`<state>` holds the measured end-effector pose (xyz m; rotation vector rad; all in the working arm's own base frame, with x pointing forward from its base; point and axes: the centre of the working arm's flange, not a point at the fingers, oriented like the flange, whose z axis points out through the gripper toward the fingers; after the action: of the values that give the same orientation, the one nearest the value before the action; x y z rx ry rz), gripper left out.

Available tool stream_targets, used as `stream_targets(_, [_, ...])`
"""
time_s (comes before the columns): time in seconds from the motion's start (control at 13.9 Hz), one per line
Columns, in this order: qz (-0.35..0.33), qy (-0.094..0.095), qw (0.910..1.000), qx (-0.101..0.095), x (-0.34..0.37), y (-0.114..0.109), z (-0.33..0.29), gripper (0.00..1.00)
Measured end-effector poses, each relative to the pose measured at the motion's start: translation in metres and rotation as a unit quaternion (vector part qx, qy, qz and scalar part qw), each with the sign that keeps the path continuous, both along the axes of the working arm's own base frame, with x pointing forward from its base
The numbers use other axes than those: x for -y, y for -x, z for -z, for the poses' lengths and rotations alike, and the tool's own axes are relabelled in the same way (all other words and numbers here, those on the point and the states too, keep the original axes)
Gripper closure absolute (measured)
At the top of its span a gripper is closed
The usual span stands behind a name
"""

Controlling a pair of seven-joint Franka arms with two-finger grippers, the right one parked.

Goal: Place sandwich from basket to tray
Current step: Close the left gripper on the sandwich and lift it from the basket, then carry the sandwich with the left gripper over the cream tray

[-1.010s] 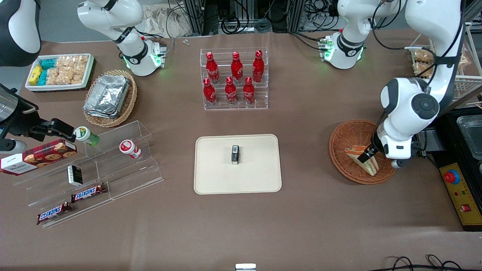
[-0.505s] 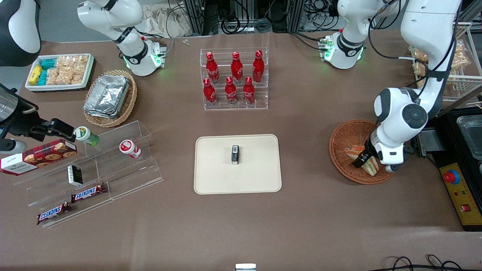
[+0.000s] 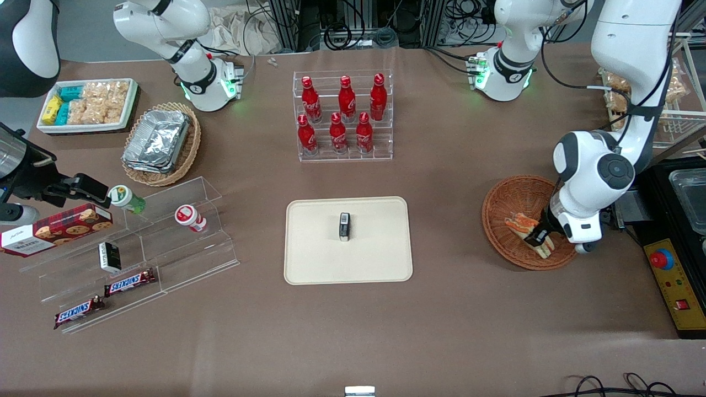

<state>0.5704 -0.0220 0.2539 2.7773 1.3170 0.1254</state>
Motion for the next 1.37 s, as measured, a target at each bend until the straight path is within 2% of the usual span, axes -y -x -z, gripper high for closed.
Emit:
stream_targets(0.07, [-0.001, 0.0, 1.0, 0.005, 0.0, -0.002, -0.003, 0.63])
stream_targets(0.36, [-0.001, 0.001, 0.9998, 0.02, 0.004, -0.011, -0.025, 0.72])
stream_targets(0.58, [-0.003, -0.001, 1.0, 0.003, 0.01, -0.024, -0.067, 0.85])
stream_targets(0.87, [0.009, -0.008, 0.9994, -0.032, 0.02, -0.046, -0.167, 0.85])
stream_targets(1.01, [0.038, -0.009, 0.9984, -0.04, 0.033, -0.053, -0.225, 0.85])
stream_targets(1.23, [0.1, -0.005, 0.9946, -0.029, 0.073, -0.05, -0.298, 0.85])
stream_targets(1.37, [0.144, 0.002, 0.9894, -0.022, 0.118, -0.039, -0.323, 0.85])
